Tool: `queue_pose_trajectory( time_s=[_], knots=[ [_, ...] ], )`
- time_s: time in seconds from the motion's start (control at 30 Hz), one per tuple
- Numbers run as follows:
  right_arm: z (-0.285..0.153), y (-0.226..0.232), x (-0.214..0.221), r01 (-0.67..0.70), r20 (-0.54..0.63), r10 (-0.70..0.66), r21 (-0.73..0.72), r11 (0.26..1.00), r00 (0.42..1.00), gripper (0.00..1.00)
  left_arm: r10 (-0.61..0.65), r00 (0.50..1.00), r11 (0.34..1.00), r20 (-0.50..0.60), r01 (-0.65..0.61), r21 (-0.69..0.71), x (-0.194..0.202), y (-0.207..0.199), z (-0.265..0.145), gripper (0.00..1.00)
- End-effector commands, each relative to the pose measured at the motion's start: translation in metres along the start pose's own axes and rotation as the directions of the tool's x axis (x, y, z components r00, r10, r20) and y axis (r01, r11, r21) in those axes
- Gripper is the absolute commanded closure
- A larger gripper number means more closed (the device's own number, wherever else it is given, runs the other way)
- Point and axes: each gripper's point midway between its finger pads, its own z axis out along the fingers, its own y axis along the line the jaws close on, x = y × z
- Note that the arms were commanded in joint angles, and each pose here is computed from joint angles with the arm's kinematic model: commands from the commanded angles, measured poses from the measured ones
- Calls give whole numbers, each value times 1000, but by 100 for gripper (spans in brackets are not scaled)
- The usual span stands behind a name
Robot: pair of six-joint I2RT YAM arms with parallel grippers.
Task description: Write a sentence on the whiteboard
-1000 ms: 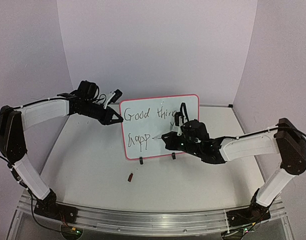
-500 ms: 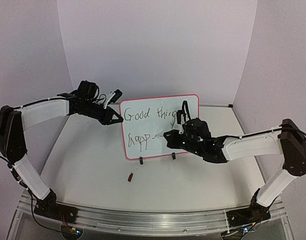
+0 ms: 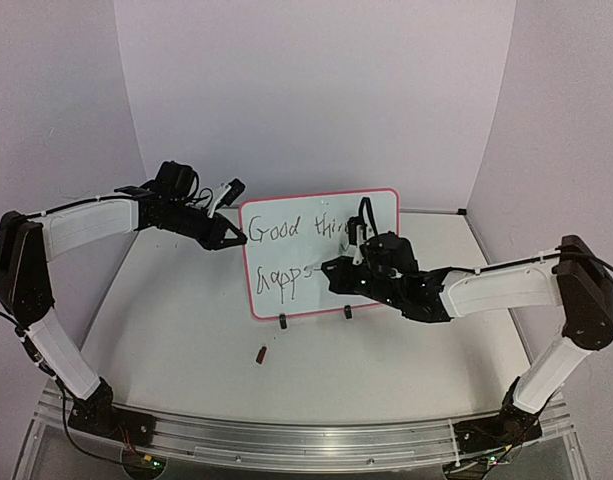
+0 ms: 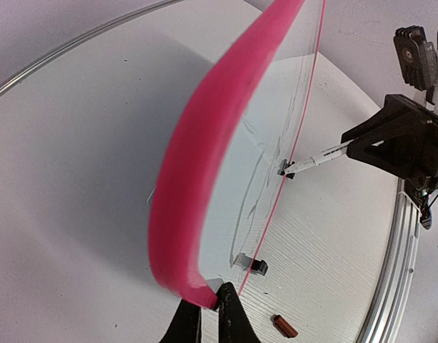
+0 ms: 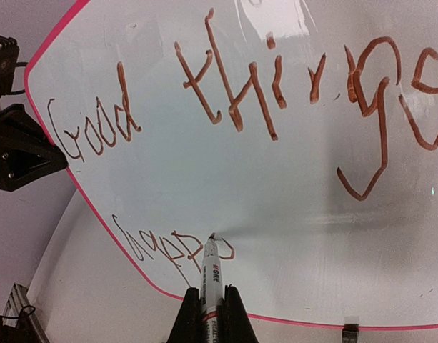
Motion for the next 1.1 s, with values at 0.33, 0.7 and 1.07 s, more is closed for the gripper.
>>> queue_pose_trajectory(
  time_s=[0.33, 0.7, 1.07],
  knots=[
    [9, -13, 20, -39, -45, 40, 26, 999, 998, 100, 11, 995, 999, -96, -14, -35, 24, 3, 16, 100],
    [13, -20, 32, -43, -73, 46, 45, 998, 996, 100, 9, 995, 999, -98, -13, -35, 25, 3, 17, 100],
    [-2, -25, 18, -24, -36, 27, 81, 996, 999, 100, 10, 995, 999, -97, -14, -34, 24, 3, 17, 100]
  ],
)
